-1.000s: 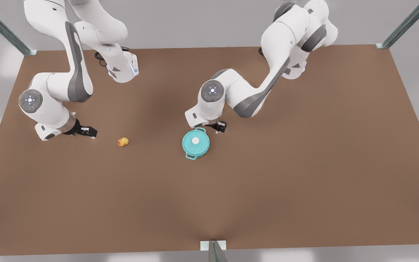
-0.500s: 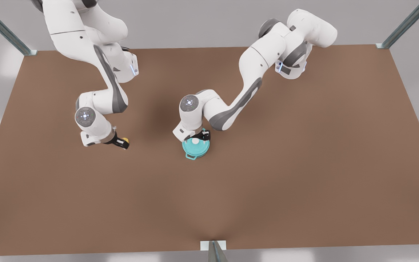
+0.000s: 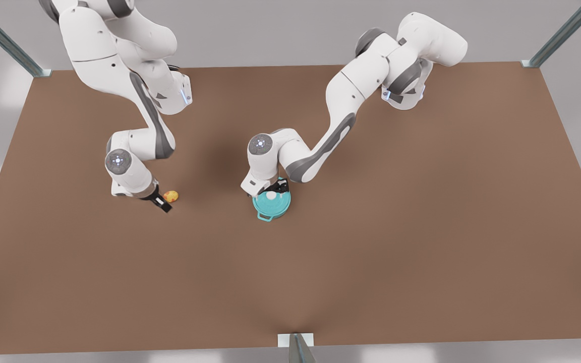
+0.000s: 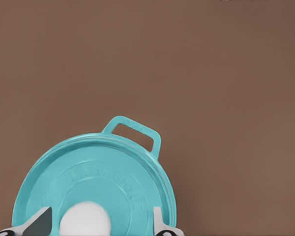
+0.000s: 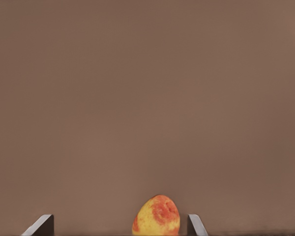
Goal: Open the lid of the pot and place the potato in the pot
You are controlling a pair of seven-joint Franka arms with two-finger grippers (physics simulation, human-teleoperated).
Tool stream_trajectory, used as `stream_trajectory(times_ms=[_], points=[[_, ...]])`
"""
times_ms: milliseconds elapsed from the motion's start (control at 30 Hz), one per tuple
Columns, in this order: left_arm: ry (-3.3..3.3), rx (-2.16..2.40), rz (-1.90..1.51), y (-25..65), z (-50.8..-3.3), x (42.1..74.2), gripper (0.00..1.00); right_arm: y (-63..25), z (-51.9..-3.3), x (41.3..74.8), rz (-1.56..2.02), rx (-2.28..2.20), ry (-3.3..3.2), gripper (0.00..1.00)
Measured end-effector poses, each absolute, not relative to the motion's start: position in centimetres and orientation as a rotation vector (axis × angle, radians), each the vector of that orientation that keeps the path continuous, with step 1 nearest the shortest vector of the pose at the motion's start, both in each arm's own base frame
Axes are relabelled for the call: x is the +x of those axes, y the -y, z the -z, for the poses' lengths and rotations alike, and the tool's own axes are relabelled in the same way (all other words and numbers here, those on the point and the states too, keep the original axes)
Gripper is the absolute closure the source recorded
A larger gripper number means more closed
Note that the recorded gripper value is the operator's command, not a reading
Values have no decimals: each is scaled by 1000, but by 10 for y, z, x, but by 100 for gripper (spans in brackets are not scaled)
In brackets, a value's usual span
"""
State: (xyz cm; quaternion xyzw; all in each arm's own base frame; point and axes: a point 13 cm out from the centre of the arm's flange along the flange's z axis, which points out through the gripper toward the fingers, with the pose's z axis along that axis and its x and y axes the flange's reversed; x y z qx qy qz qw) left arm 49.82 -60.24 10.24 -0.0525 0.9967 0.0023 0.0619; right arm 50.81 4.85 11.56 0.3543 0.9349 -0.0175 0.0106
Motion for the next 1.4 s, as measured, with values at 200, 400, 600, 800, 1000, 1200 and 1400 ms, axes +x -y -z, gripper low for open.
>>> stream_trajectory(times_ms=[200, 400, 600, 800, 1000, 1200, 1400], points=[[-3002, -225, -2, 602, -101, 500, 59, -43, -97, 490, 29, 1198, -2862, 0], [-2987, -285, 1, 600, -110, 506, 78, -47, -75, 486, 28, 1251, -2846, 0], [-2964, -451, -20, 546, -136, 569, 77, -47, -57, 472, 53, 1301, -2854, 0], [-2977, -657, -117, 381, -103, 676, 76, -50, -43, 463, 72, 1329, -2863, 0], [-3030, -499, -107, 369, -89, 681, 0, -59, -39, 460, 78, 1325, -2870, 0], [-2994, -573, -7, 264, -312, 711, 0, -64, -32, 456, 87, 1335, -2875, 6], [-3121, -745, 13, 70, -384, 627, 0, -66, -32, 457, 84, 1348, -2868, 28]])
